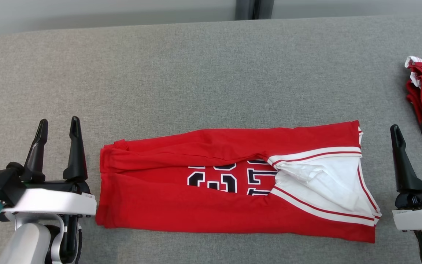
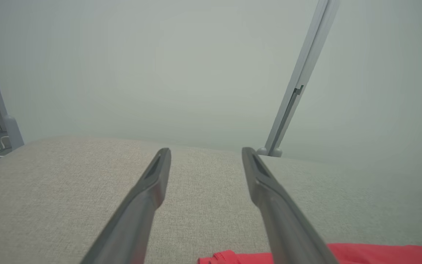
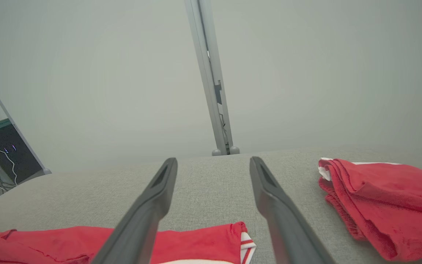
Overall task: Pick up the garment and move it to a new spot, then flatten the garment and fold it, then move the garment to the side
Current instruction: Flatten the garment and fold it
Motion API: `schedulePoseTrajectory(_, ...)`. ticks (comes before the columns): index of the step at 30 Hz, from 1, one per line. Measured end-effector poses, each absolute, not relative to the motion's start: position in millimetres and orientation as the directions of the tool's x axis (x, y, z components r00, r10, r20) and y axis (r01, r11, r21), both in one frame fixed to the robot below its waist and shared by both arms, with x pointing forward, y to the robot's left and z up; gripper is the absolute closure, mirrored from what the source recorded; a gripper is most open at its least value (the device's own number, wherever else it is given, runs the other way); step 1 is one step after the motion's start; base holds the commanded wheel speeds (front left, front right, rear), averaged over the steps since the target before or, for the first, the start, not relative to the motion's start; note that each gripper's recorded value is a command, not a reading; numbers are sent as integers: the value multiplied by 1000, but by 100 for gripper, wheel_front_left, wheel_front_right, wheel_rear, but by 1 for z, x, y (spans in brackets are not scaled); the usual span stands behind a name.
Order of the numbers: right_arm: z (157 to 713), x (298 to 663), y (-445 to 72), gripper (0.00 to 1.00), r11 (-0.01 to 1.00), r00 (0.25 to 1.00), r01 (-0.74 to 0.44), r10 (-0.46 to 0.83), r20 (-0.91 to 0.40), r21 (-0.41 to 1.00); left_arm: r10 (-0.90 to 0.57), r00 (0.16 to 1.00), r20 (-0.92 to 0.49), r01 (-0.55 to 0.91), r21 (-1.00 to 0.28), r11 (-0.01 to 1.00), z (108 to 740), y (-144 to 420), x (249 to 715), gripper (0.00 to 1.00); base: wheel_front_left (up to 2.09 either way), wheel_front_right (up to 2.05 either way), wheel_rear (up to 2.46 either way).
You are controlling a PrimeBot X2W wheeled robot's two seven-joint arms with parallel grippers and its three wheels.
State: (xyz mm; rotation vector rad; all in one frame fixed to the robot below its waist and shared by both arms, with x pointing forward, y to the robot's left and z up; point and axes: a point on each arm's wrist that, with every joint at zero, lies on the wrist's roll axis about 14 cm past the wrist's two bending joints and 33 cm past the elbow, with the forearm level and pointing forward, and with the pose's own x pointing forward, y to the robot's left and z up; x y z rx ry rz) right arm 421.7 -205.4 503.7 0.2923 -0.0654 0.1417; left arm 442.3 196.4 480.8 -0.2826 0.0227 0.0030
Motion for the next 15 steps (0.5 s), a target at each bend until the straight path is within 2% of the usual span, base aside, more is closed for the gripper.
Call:
schedulePoseTrajectory(4, 510, 421, -205, 0, 971, 988, -136, 117, 105, 196, 13, 999, 32, -6, -214, 977, 496, 198, 438, 0, 0, 0, 0)
schedulePoseTrajectory(15, 487, 401, -204, 0, 988, 996, -93, 92, 15, 124, 17, 1000, -9, -18, -127, 992, 482, 193, 403, 0, 0, 0, 0)
